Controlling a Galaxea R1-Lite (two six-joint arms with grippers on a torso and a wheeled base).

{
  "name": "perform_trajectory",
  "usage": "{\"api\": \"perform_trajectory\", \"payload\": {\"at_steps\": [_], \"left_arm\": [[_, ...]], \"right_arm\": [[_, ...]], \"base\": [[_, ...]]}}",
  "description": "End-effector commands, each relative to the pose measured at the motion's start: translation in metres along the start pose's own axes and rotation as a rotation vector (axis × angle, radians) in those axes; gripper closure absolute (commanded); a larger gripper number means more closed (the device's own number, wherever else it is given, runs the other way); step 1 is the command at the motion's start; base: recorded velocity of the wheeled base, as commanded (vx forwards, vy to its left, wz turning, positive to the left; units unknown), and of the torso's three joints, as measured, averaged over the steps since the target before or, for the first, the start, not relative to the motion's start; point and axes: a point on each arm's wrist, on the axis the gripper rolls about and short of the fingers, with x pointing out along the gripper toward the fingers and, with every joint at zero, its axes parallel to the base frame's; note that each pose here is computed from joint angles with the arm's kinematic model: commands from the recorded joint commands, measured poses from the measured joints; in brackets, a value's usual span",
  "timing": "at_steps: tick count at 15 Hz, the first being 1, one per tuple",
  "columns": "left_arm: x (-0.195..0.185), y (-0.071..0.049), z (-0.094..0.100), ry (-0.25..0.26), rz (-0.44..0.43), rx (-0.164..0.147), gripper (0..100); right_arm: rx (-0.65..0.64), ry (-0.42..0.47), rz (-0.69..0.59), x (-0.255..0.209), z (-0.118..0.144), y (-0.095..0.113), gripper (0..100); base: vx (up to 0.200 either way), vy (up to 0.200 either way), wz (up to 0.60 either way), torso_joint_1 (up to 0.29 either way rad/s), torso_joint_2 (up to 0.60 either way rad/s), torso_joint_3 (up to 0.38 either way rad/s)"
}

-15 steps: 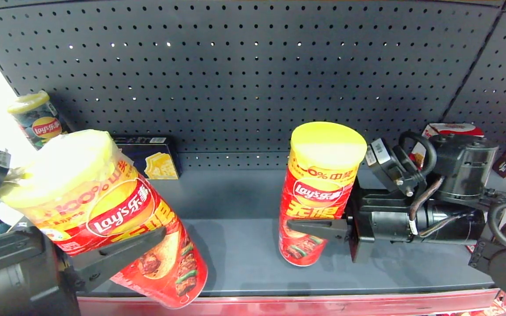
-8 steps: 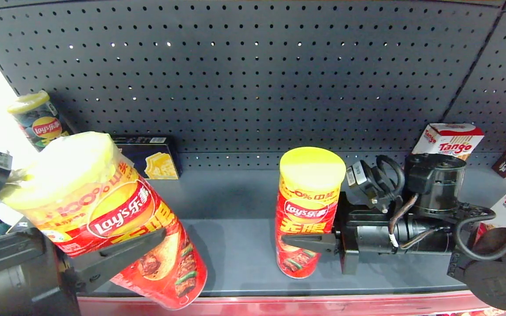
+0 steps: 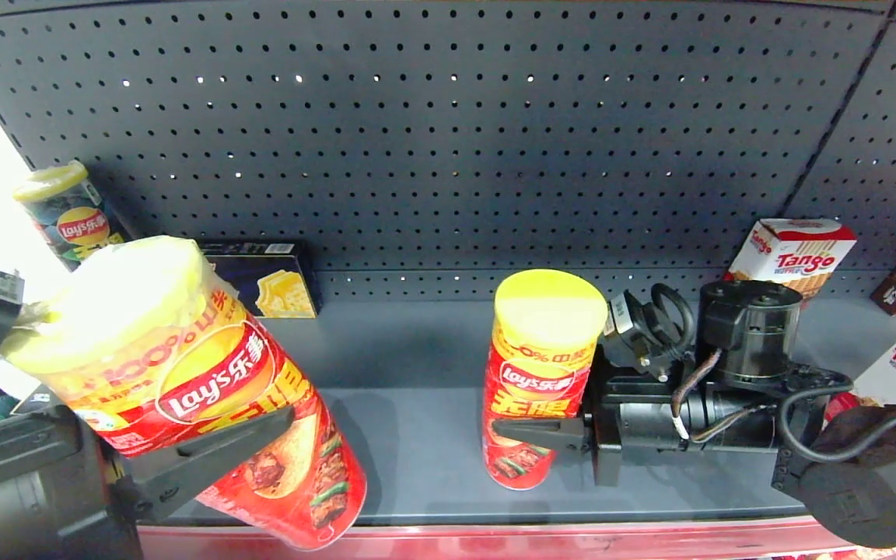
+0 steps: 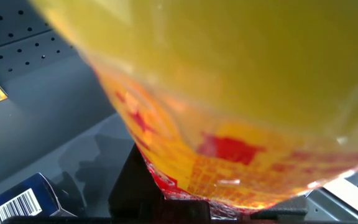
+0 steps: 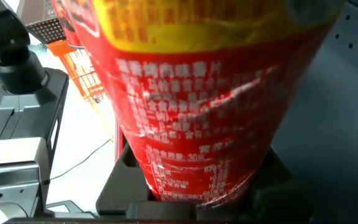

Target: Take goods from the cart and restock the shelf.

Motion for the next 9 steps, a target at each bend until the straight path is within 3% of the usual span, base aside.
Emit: {"api": "perform_trajectory", "payload": {"at_steps": [1,5,9], "left_arm": [[0.000,0.000,-0.002,0.006,0.001,-0.002,100],[-0.001,0.000,-0.005,0.015,0.001,-0.004,100],[-0.002,0.000,-0.006,0.014,0.001,-0.004,100]], "right_arm": [[0.003,0.004,0.001,0.000,-0.002,0.000,0],[-0.018,-0.008,-0.043,-0.019,0.006,0.001,0],[-0.066,-0.052,-0.110,-0.068,0.029,0.030,0]], "base": [[0.000,0.000,0.00,0.000,0.00,0.000],[0.000,0.000,0.00,0.000,0.00,0.000],[0.000,0.000,0.00,0.000,0.00,0.000]]}}
